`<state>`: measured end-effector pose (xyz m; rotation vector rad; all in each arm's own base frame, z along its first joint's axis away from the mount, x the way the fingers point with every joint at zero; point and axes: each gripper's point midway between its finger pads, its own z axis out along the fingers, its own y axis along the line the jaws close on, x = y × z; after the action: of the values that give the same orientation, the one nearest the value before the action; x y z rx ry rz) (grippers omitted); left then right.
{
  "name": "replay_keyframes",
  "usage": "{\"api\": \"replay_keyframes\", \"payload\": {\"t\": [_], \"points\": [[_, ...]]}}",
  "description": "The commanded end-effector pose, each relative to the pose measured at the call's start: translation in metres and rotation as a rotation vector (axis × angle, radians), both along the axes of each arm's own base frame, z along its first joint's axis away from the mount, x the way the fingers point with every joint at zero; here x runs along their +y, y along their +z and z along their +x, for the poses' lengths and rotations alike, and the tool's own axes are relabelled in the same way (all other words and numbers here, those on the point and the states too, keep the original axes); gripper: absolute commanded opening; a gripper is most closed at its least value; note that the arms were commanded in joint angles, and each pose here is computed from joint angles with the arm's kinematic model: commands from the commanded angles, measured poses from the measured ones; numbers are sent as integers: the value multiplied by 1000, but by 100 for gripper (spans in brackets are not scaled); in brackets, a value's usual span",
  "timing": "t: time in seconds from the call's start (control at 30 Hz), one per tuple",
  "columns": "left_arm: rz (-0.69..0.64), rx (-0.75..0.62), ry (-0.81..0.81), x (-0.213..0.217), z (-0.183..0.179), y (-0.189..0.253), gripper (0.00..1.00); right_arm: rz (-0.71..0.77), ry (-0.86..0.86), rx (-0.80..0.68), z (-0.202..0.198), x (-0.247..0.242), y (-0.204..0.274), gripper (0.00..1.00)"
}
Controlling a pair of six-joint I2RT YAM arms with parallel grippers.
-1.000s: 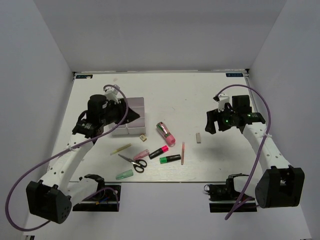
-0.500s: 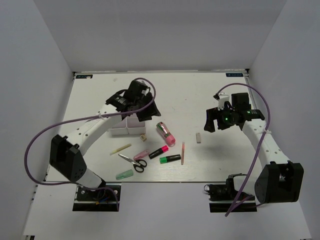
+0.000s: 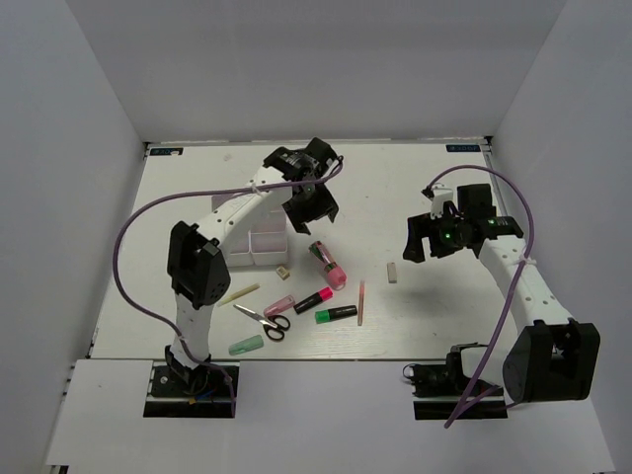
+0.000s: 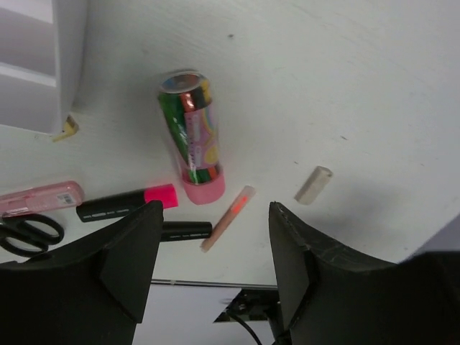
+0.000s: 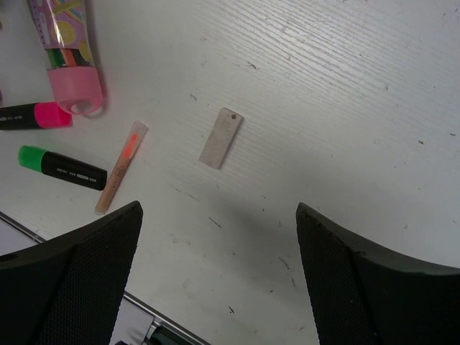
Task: Sort the stationery into containers
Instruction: Grab a piece of stationery with the left arm
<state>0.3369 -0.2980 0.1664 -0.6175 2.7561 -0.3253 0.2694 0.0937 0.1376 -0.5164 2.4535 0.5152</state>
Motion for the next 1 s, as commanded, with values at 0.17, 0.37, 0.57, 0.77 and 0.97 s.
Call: {"api": "replay_keyframes", "payload": {"t": [0.17,0.37,0.57,0.77,0.97], "points": [[55,151,80,5,-12,-36,72,14,-13,-60,5,0,20,89],[36,189,67,-7,-9,-60,76,19,-9,-54,5,2,18,89],[34,206,50,-12,-7,-78,76,10,-14,-48,5,0,16,89],[60,225,32,-10,-8,-96,76,8,-14,-42,4,0,14,89],[87,231,7,-11,-10,-107,76,9,-14,-43,5,0,14,89]]}}
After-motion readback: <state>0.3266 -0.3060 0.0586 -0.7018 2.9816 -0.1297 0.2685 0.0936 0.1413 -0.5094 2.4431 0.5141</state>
